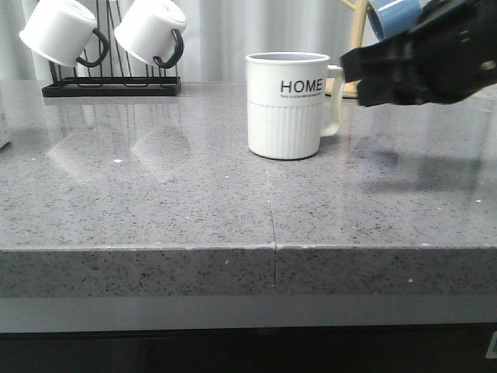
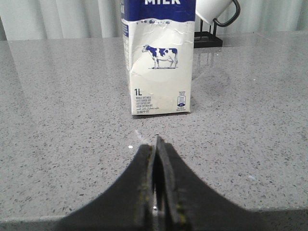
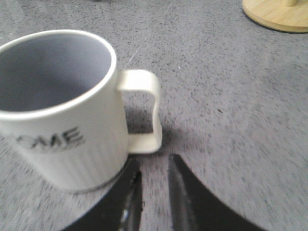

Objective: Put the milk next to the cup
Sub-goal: 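Release the mug handle and withdraw the right gripper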

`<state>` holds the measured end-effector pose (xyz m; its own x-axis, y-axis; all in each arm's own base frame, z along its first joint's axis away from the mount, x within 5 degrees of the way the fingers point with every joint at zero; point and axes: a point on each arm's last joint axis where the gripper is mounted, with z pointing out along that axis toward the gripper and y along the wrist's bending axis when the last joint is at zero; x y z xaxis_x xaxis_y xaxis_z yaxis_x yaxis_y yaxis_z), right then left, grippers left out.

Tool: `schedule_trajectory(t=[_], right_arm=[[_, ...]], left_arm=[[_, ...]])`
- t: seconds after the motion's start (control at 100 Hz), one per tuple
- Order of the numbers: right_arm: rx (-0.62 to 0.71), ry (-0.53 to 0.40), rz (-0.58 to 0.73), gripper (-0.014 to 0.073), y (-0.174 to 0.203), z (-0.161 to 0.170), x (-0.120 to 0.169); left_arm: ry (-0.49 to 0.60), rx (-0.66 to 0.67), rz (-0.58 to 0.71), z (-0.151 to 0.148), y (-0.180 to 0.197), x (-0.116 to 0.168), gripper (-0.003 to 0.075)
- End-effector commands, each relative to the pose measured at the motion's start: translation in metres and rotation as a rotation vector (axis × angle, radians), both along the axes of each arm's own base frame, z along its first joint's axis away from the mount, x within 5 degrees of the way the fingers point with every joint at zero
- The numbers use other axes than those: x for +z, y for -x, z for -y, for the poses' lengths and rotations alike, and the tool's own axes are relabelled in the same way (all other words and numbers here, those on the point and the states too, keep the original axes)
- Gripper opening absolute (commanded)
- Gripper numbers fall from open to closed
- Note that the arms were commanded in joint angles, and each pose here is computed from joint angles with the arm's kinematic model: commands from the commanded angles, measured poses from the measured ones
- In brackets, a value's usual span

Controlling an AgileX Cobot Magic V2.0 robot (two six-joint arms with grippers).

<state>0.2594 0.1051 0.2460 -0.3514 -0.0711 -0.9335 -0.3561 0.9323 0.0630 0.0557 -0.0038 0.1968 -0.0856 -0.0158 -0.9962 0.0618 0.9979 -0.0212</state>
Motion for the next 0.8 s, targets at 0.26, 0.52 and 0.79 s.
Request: schedule_trajectory(t=[0.26, 0.52, 0.79], right_arm=[[-0.004, -0.037, 0.105, -0.0038, 0.079, 0.032, 0.044], [-0.007, -0.053, 0.141, -0.0038, 0.135, 0.055, 0.055], [-0.01, -0.086, 0.216, -0.0038, 0.188, 0.077, 0.059]], left_arm=[[0.01, 0.006, 0.069, 0.0, 0.0, -0.005, -0.0021], [-0.003, 0.006, 0.07, -0.001, 0.0, -0.005, -0.0021], [-0.003, 0.006, 0.07, -0.001, 0.0, -0.005, -0.0021]])
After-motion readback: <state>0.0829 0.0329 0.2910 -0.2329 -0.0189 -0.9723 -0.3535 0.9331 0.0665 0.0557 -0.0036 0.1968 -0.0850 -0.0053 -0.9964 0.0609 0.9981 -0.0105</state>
